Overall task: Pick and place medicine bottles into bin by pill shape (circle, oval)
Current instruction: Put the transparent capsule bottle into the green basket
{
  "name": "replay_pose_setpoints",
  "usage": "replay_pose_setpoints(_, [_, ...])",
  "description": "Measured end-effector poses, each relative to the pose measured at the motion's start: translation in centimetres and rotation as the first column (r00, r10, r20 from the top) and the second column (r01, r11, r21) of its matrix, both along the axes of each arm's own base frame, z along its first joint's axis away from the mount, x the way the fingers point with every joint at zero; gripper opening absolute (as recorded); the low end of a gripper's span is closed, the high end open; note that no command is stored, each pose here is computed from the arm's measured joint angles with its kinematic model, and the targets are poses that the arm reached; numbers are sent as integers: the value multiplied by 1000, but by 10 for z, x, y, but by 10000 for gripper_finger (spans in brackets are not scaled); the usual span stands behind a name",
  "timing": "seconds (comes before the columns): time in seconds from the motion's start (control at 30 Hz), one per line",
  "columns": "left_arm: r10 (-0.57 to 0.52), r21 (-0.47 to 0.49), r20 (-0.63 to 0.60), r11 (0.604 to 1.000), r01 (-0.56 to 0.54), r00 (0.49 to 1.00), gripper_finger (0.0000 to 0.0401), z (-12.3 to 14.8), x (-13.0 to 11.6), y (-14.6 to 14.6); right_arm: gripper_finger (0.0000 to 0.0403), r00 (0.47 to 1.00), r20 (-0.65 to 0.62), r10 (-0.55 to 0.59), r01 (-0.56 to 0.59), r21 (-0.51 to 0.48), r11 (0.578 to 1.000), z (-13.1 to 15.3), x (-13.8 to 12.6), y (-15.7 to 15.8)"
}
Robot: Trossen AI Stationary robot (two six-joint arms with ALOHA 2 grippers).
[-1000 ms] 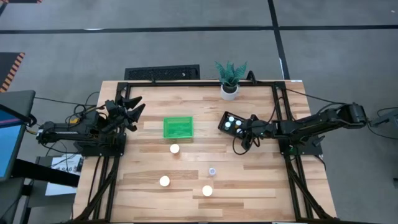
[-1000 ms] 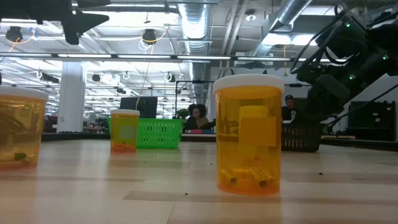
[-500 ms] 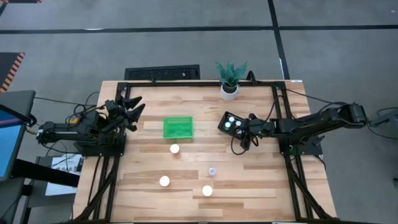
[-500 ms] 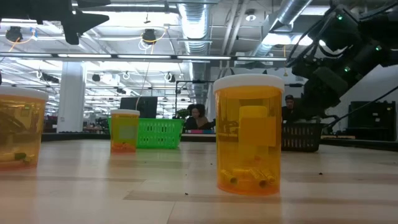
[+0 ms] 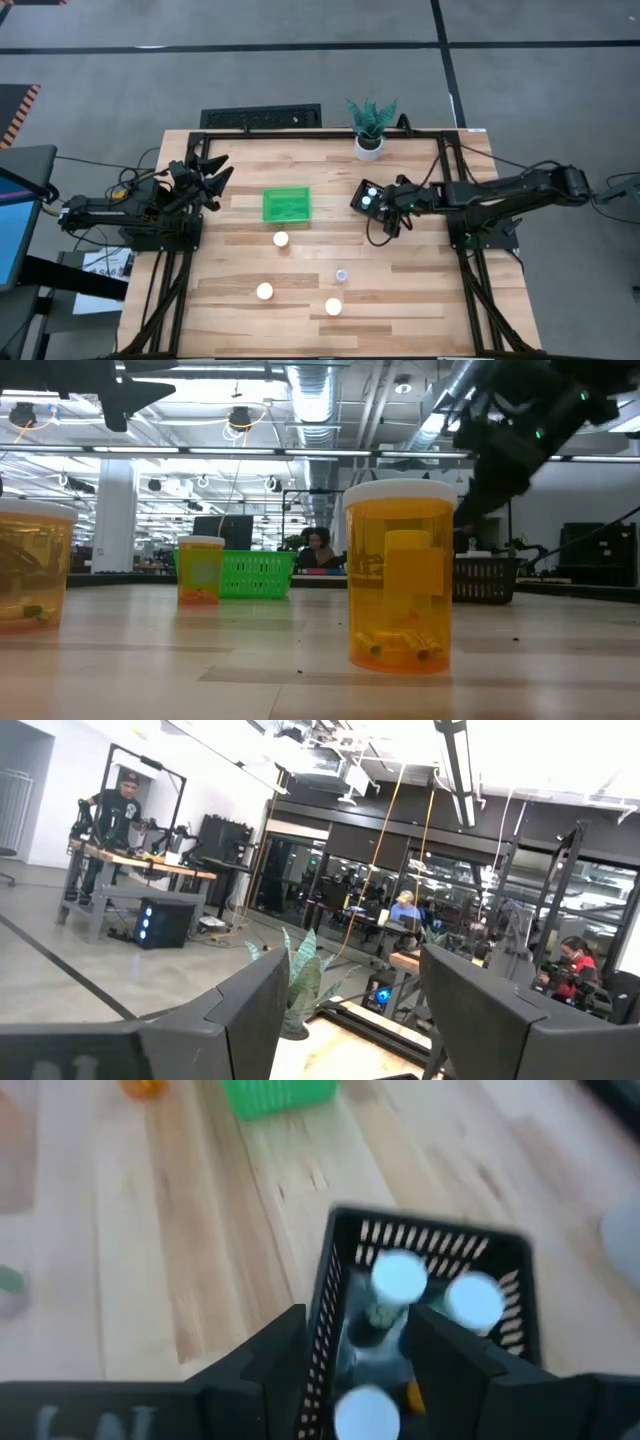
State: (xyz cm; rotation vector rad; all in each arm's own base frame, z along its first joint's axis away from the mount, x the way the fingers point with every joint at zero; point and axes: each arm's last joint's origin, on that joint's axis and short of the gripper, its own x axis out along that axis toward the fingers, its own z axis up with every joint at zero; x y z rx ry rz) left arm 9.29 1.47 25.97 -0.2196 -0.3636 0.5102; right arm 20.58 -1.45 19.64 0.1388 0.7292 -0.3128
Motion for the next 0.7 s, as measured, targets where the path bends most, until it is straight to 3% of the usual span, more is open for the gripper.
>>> replay_pose_setpoints(0.13, [-1, 0, 0, 1000, 1, 1000, 220, 0, 0, 0, 184, 994, 97, 48, -52, 34, 998, 32, 9, 4])
replay_pose_setpoints(0.27, [-1, 0, 0, 1000, 1, 1000, 220, 0, 0, 0, 185, 959, 239, 154, -179, 87, 980, 48, 20, 26])
replay_pose_setpoints(0.53, [-5, -5, 3, 1000, 5, 1000, 220, 0, 0, 0, 186, 909, 255, 329, -352, 48, 935, 9, 56, 92])
replay_pose_setpoints(0.7, [-6, -7, 4, 1000, 6, 1000, 220, 0, 0, 0, 211, 879, 271, 392, -418, 44, 907, -22, 73, 120])
